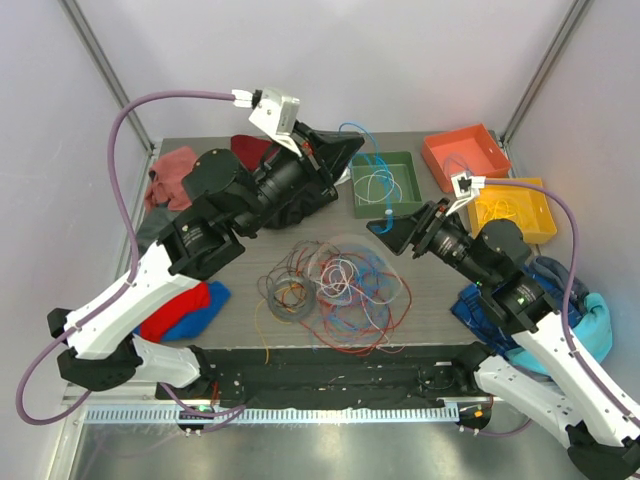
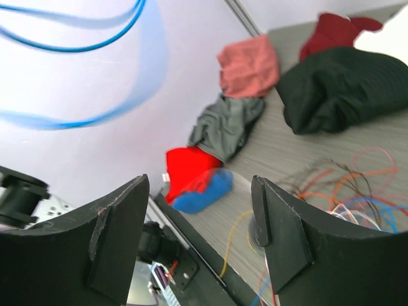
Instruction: Untangle the cables
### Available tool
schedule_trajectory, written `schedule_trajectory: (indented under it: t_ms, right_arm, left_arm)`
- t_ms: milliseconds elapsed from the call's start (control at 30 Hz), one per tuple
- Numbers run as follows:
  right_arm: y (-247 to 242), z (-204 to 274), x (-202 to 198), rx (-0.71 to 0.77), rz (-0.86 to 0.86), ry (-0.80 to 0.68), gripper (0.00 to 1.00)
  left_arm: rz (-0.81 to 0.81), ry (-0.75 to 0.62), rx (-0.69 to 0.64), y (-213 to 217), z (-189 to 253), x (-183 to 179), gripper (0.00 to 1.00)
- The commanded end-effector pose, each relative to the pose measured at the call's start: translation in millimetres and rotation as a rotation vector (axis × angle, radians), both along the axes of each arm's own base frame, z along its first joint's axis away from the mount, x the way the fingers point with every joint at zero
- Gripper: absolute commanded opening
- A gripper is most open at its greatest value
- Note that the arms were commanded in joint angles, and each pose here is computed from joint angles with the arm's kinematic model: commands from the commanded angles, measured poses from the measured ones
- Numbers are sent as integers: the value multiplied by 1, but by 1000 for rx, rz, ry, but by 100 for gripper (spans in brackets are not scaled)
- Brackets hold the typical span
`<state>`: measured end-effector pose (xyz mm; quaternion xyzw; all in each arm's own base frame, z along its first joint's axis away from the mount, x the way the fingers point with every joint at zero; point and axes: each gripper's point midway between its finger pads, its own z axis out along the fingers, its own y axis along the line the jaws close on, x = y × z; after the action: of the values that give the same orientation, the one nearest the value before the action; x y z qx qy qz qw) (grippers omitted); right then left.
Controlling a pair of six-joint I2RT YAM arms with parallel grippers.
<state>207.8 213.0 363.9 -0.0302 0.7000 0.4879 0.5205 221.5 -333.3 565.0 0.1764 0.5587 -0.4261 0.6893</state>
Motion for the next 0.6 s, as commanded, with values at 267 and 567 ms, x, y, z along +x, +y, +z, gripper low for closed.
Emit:
schedule_trajectory:
  t_ms: [267,567]
  right_arm:
    - [5,39,-2,113,33,-140,73]
    - [1,42,-2,124,12,-179,73]
  left_arm:
    - [-18,18,28,1,-10,-4,0]
    - [-2,59,69,3,-39,-2,0]
